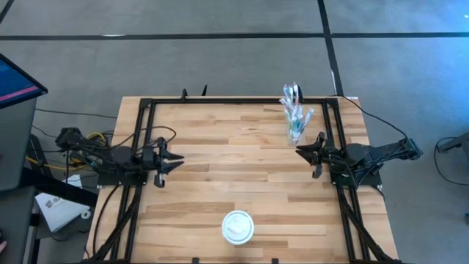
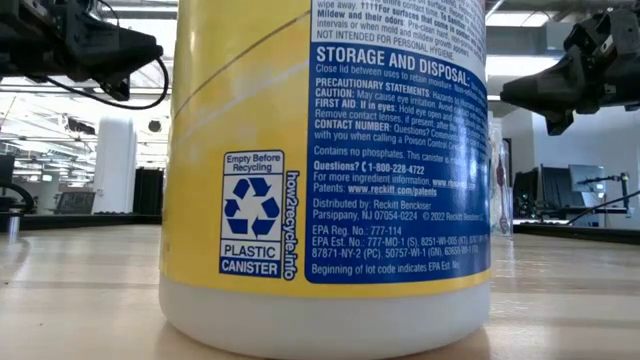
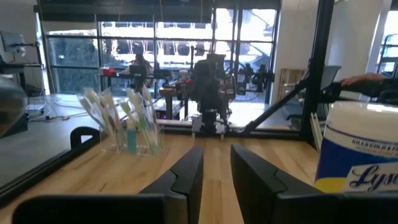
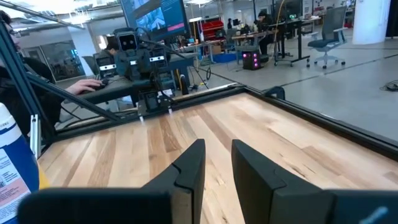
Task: Pick & Place toothbrushing station
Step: Return to Home Position
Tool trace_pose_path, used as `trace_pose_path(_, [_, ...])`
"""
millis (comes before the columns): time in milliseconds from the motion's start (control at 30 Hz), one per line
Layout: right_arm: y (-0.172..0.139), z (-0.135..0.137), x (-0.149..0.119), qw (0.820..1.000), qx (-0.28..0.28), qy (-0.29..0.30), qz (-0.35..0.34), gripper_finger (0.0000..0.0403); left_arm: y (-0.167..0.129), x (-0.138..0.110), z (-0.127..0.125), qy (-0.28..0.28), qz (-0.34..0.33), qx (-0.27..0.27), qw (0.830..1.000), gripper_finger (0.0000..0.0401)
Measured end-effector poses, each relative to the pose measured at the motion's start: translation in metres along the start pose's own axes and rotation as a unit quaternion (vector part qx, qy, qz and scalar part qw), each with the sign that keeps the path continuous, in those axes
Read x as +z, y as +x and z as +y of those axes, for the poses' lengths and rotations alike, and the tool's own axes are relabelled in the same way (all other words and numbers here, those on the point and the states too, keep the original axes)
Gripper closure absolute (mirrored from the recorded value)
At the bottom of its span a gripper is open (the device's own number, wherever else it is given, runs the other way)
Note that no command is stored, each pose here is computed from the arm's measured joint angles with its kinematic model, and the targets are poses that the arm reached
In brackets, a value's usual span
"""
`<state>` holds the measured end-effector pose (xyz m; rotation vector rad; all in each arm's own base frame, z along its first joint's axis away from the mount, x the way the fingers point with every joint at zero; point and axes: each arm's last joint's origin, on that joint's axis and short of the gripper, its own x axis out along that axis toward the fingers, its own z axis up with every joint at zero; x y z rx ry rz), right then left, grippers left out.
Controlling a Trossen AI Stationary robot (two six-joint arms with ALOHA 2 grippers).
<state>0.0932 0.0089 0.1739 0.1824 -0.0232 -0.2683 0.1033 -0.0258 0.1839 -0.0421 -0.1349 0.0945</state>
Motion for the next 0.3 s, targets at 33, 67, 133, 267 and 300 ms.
trace_pose_path(33, [0.0000, 0.0000, 0.0000, 1.000, 0.000, 0.000, 0.000, 0.0332, 0.0007, -0.0011, -0.0004, 0.003, 0.005, 0.000, 1.000, 0.0324])
trace_pose_path(67, [0.0000, 0.0000, 0.0000, 1.000, 0.000, 0.000, 0.000, 0.0332, 0.0013, -0.0021, -0.0007, 0.005, 0.010, 0.000, 1.000, 0.0324])
trace_pose_path(133, [-0.0005, 0.0001, 0.0003, 1.000, 0.002, 0.001, -0.002, 0.0332, 0.0023, -0.0038, -0.0012, 0.009, 0.018, 0.000, 1.000, 0.0324])
trace_pose_path(267, [0.0013, -0.0021, -0.0005, 0.999, -0.009, 0.018, -0.034, 0.0332, 0.0027, -0.0044, -0.0014, 0.010, 0.020, -0.001, 1.000, 0.0324])
trace_pose_path(300, [0.0018, -0.0027, -0.0008, 0.999, -0.012, 0.019, -0.037, 0.0332, 0.0025, -0.0040, -0.0013, 0.009, 0.018, -0.001, 1.000, 0.0324])
